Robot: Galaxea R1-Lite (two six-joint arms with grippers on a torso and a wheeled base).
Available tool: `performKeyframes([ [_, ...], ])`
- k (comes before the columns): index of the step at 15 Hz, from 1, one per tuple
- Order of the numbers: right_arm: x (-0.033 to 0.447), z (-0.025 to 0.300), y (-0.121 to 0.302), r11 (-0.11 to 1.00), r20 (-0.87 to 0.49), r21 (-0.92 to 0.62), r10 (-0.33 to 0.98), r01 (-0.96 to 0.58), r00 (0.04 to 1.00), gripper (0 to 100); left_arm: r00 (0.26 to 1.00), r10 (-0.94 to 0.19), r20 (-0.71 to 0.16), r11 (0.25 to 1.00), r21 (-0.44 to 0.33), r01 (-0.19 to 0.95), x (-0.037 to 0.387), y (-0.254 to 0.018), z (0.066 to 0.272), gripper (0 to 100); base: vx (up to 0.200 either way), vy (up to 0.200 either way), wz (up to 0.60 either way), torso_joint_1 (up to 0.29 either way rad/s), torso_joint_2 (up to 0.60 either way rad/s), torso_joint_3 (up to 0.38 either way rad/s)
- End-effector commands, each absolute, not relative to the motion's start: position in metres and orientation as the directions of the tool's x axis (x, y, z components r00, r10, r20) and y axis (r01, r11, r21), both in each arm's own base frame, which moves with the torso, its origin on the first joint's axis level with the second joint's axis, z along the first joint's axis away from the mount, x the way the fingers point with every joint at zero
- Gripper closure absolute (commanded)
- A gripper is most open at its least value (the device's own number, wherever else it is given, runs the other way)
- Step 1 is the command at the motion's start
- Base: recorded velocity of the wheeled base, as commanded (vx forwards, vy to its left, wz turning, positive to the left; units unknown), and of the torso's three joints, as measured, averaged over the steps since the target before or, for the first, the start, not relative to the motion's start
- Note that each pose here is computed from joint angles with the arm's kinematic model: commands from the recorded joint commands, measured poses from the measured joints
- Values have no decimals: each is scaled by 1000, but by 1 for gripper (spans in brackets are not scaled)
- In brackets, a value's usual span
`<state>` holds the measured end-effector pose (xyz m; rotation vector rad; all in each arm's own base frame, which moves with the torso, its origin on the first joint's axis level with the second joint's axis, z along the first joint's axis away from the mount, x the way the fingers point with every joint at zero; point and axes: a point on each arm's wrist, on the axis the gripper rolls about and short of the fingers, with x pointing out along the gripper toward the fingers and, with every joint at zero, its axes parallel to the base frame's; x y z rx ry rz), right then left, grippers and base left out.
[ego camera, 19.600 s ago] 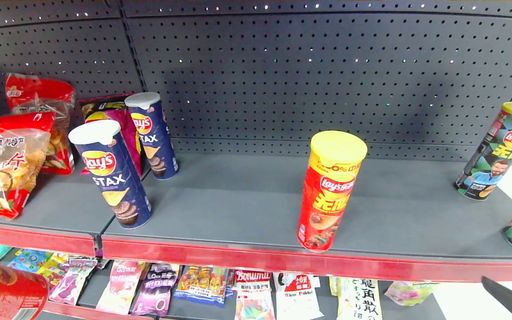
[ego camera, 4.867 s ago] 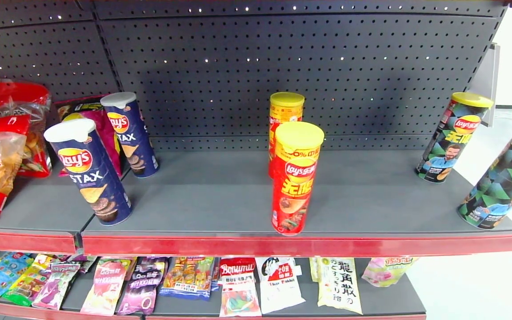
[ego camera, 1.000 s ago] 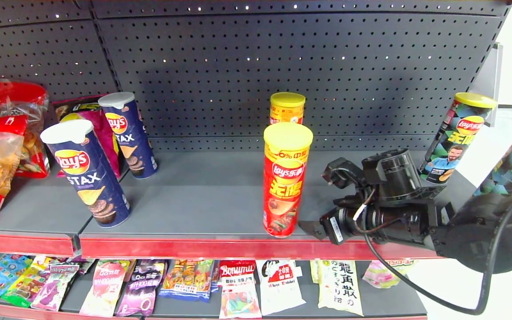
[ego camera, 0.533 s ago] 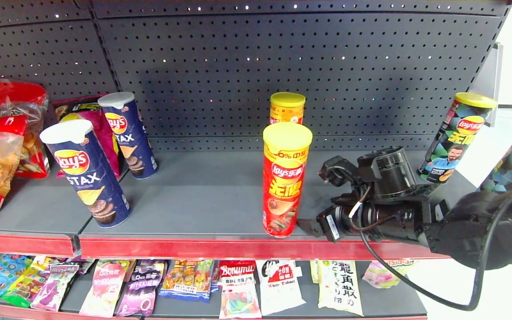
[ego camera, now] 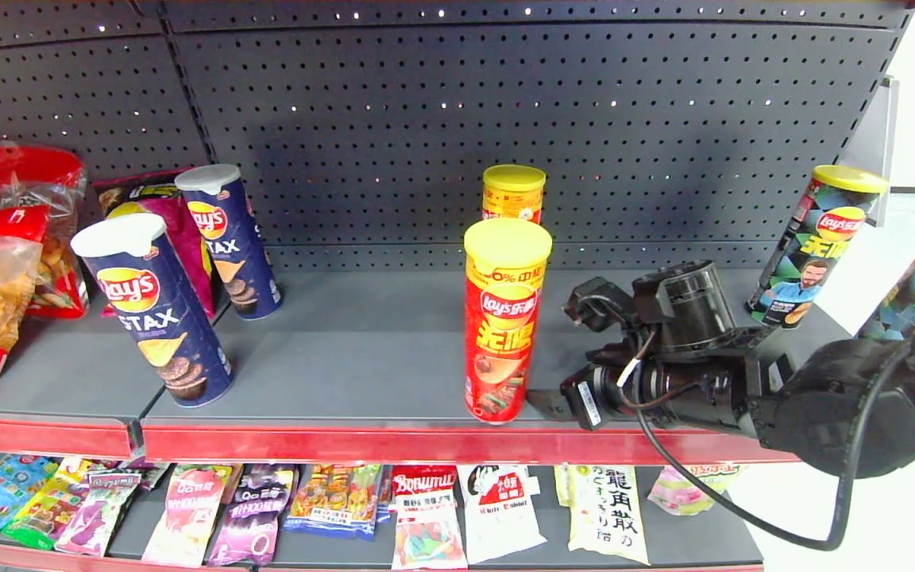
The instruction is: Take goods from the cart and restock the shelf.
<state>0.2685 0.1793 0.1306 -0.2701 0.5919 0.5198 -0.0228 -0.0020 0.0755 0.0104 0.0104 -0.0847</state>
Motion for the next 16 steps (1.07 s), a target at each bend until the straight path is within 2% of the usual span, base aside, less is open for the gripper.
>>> performKeyframes([
  [1,268,131,180,836,-590,-95,389,-540,707,0,996,-84,-11,996,10,84,-23,-2,75,0,0,0,0,0,0,0],
  [11,262,134,180,831,-585,-94,399,-548,706,0,996,-84,-11,996,10,84,-23,-2,75,0,0,0,0,0,0,0],
  [16,204,176,134,851,-475,-89,421,-518,773,0,996,-84,-11,996,10,84,-23,-2,75,0,0,0,0,0,0,0],
])
